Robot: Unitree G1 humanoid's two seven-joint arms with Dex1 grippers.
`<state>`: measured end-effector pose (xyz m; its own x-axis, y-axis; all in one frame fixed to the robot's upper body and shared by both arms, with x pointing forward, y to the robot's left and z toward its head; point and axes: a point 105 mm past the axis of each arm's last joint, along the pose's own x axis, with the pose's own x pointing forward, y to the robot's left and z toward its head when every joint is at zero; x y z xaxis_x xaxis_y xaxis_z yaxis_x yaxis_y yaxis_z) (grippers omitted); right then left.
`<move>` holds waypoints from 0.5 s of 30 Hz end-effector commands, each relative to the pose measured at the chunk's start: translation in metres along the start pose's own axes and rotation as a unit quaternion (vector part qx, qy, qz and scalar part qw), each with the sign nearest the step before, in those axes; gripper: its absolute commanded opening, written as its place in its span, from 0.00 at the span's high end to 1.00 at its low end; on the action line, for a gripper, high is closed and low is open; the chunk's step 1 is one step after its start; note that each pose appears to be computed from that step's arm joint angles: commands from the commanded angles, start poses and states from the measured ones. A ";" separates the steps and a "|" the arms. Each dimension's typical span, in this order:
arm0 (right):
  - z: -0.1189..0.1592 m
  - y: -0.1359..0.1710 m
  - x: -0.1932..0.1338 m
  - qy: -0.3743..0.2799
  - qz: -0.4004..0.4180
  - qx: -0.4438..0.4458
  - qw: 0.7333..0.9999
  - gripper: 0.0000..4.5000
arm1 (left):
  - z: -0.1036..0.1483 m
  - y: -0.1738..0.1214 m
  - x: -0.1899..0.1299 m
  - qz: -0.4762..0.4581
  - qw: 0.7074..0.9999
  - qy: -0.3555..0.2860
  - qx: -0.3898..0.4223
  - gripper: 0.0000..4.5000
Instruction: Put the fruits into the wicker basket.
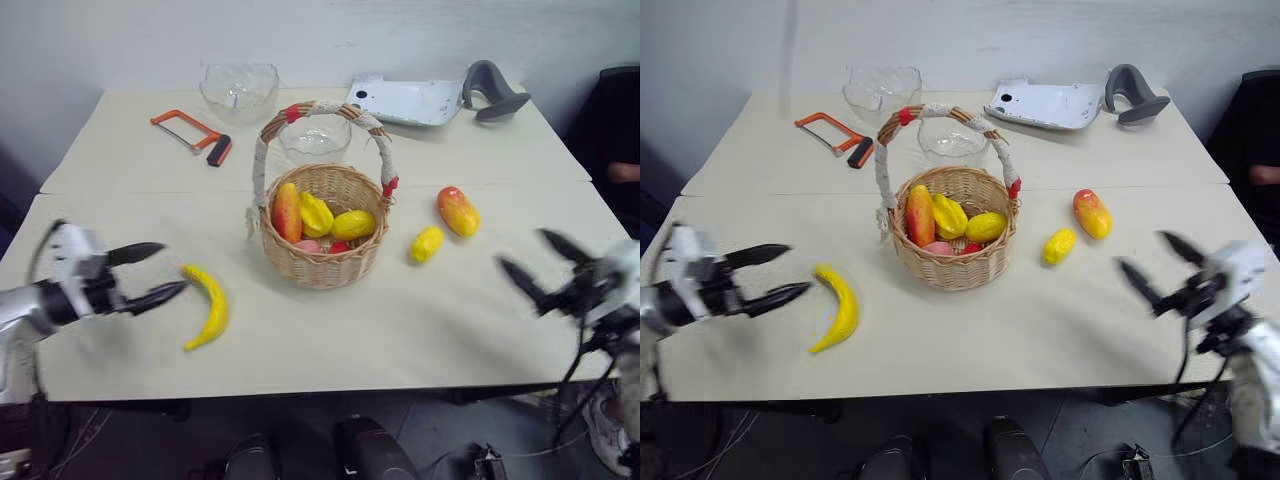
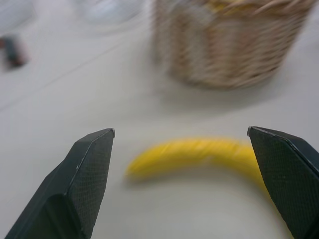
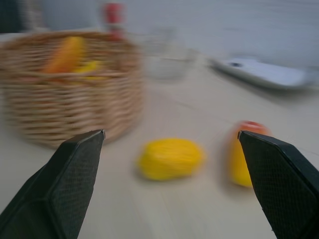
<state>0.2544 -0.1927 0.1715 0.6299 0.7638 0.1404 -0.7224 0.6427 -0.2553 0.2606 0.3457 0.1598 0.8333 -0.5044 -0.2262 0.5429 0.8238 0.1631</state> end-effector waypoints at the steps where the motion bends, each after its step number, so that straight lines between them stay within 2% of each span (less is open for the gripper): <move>1: 0.019 0.037 0.020 -0.060 0.083 -0.040 0.994 0.02 | -0.010 0.043 -0.053 0.147 0.988 0.035 -0.012 0.00; 4: 0.020 0.060 0.030 -0.082 0.146 -0.060 0.984 0.02 | -0.028 0.045 -0.085 0.166 0.980 0.100 -0.046 0.00; 7: 0.021 0.069 0.033 -0.087 0.180 -0.066 0.978 0.02 | -0.024 0.029 -0.085 0.110 0.983 0.131 -0.060 0.00; 11: 0.018 0.067 0.034 -0.080 0.185 -0.051 0.978 0.02 | 0.002 0.000 -0.056 0.031 0.986 0.147 -0.074 0.00; 14: 0.016 0.060 0.035 -0.071 0.181 -0.053 0.979 0.02 | 0.019 -0.040 -0.022 -0.051 0.982 0.145 -0.110 0.00; 15: 0.016 0.058 0.036 -0.070 0.179 -0.054 0.980 0.02 | 0.028 -0.061 -0.004 -0.094 0.980 0.125 -0.121 0.00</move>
<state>0.2285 -0.1228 0.1727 0.2848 0.9469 0.1494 -0.8571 0.3214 -0.4027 0.2259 0.3267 0.1766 0.7194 -0.4963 -0.4859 0.5400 0.8397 -0.0582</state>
